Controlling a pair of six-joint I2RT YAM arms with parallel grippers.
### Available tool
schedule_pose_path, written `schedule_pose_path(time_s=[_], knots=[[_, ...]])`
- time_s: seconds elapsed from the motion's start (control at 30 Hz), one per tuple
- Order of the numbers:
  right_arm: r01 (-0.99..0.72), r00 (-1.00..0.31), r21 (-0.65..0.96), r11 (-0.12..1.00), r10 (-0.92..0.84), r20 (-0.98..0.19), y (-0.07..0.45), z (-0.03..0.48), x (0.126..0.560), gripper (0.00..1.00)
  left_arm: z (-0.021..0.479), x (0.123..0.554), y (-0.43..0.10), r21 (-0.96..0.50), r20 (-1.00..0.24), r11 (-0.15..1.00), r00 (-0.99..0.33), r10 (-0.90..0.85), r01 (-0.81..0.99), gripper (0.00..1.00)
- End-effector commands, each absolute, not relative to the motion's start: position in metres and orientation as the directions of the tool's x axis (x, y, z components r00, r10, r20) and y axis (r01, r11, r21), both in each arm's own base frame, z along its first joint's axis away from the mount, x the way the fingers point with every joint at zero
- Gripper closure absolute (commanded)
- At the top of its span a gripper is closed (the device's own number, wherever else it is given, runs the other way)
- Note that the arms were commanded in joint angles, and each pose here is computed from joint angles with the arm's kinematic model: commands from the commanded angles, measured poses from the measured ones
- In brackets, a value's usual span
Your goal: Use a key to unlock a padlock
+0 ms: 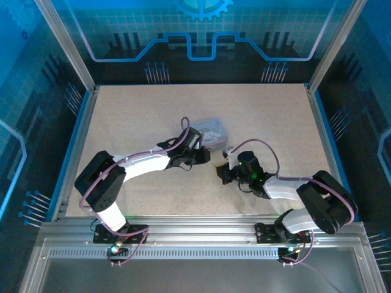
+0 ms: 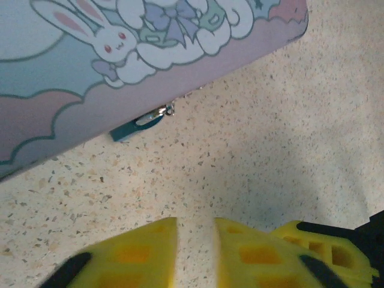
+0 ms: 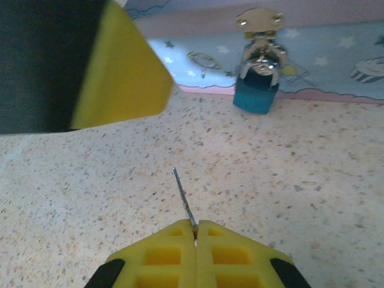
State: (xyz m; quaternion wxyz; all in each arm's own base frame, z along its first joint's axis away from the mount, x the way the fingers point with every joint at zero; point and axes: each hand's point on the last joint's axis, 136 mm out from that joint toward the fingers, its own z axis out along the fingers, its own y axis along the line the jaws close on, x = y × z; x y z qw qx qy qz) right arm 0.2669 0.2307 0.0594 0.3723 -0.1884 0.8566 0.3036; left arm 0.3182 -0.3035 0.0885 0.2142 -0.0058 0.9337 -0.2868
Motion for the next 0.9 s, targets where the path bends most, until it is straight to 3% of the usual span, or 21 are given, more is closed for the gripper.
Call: schedule_pose_path(time_s=[0.0,0.1,0.33,0.5,0.7,0.87], knots=[[-0.552,-0.637,0.380,0.742,-0.082,-0.766,0.227,0.073,0.277,1.00,0.108,0.325,-0.295,-0.517,-0.470,0.846,-0.869,-0.153,0.130,0.68],[-0.541,-0.639,0.386,0.747,-0.066,-0.767,0.220,0.081,0.282,1.00,0.105,0.332,-0.284,-0.491,-0.493,0.863,-0.855,-0.161,0.120,0.62],[-0.529,-0.635,0.456,0.716,0.022,-0.772,0.211,0.120,0.306,1.00,0.103,0.347,-0.262,-0.491,-0.500,0.867,-0.842,-0.202,0.083,0.58],[-0.534,-0.650,0.506,0.677,0.053,-0.758,0.216,0.143,0.342,1.00,0.123,0.352,-0.250,-0.468,-0.556,0.878,-0.805,-0.208,0.097,0.43],[-0.487,-0.730,0.567,0.664,0.048,-0.682,0.228,0.133,0.387,1.00,0.135,0.365,-0.221,-0.461,-0.556,0.887,-0.790,-0.260,0.033,0.25],[-0.425,-0.788,0.574,0.700,0.026,-0.615,0.231,0.113,0.410,1.00,0.126,0.376,-0.213,-0.451,-0.519,0.893,-0.818,-0.249,0.014,0.18]])
